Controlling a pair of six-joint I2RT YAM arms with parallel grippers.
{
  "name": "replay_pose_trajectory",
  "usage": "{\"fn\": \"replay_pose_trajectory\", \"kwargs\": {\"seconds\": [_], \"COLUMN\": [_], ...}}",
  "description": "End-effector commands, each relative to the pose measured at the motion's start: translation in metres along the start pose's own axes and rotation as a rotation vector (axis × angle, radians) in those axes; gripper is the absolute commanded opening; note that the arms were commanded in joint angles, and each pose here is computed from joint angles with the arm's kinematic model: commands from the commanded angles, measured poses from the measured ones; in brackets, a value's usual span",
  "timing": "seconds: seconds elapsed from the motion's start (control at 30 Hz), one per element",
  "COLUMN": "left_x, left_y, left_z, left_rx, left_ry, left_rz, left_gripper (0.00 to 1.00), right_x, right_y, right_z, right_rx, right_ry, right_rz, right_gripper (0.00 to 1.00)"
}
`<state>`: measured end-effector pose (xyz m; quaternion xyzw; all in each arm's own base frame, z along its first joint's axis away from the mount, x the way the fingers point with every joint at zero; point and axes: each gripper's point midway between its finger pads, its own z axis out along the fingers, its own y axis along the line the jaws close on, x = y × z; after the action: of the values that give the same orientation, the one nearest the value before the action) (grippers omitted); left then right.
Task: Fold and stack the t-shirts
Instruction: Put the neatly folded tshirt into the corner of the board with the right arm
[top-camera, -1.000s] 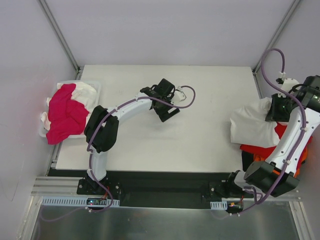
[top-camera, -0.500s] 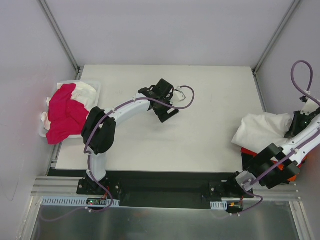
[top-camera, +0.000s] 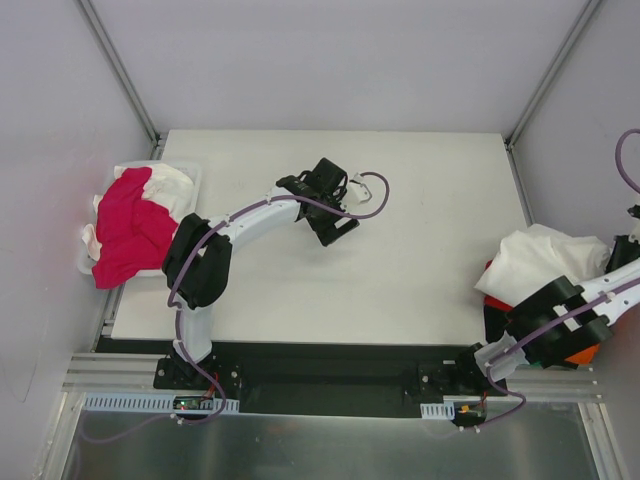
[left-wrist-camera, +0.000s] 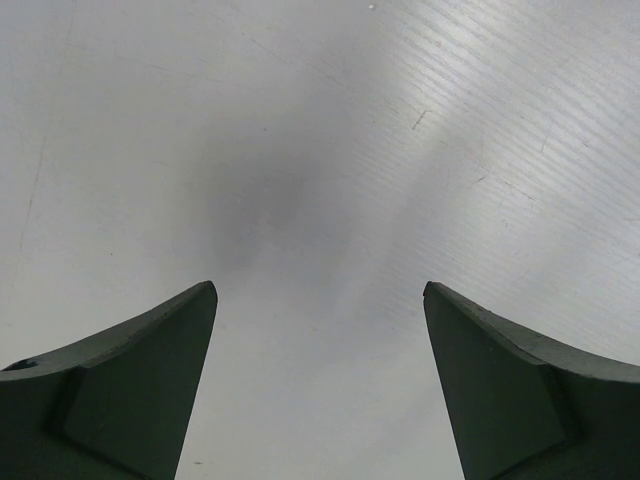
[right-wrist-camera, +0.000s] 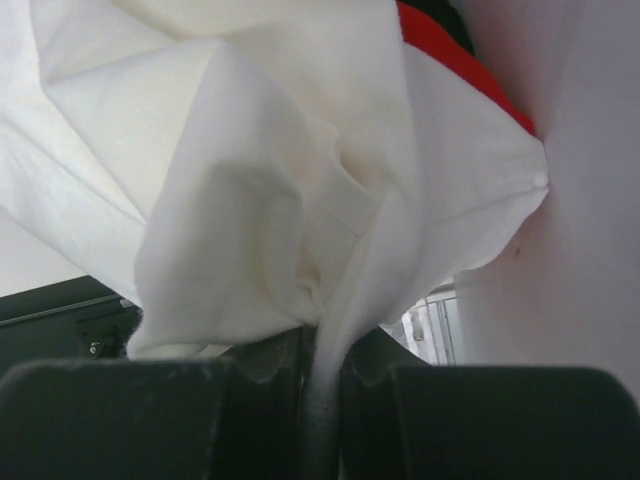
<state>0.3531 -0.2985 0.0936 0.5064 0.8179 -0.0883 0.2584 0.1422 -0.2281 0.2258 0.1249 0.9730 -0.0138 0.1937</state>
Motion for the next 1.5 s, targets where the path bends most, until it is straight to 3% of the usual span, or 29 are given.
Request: {"fn": "replay_pose_trajectory", "kwargs": {"seconds": [0.0, 0.2, 0.5, 0.67, 0.73, 0.8, 0.83, 1.03, 1.47], "left_x": [-0.013, -0.011, -0.012, -0.013, -0.013, -0.012, -0.012, -0.012, -0.023], "left_y": [0.002, 0.001, 0.001, 0.003, 0.002, 0.002, 0.002, 0.001, 0.014], "left_z": [-0.017, -0.017, -0.017, -0.018, -0.018, -0.017, -0.017, -0.015, -0.023], "left_rx": [0.000, -0.001, -0.003, -0.008, -0.006, -0.006, -0.007, 0.001, -0.044], "left_ry": [-0.054, -0.050, -0.051, -0.054, -0.053, -0.051, -0.051, -0.049, -0.088], "left_rz": [0.010, 0.006, 0.003, 0.004, 0.002, -0.001, 0.000, -0.008, -0.019], "left_gripper": [0.85, 0.85, 0.85, 0.86, 0.86, 0.86, 0.86, 0.86, 0.86], "right_x": [0.023, 0.012, 0.032, 0.035, 0.033, 0.029, 0.028, 0.012, -0.042], "right_y": [0.011, -0.015, -0.012, -0.005, -0.002, -0.003, -0.002, 0.004, 0.040], "right_z": [-0.035, -0.046, -0.008, 0.002, 0.000, -0.001, -0.002, -0.019, -0.085], "right_rx": [-0.008, 0.073, 0.032, -0.011, -0.008, 0.014, 0.024, 0.102, 0.436], "right_ry": [0.099, 0.110, 0.149, 0.143, 0.124, 0.104, 0.101, 0.052, -0.170], "right_rz": [0.004, -0.020, -0.024, -0.012, -0.014, -0.019, -0.026, -0.077, -0.296], "right_gripper": [0.01, 0.01, 0.01, 0.25, 0.49, 0.62, 0.77, 0.82, 1.00]}}
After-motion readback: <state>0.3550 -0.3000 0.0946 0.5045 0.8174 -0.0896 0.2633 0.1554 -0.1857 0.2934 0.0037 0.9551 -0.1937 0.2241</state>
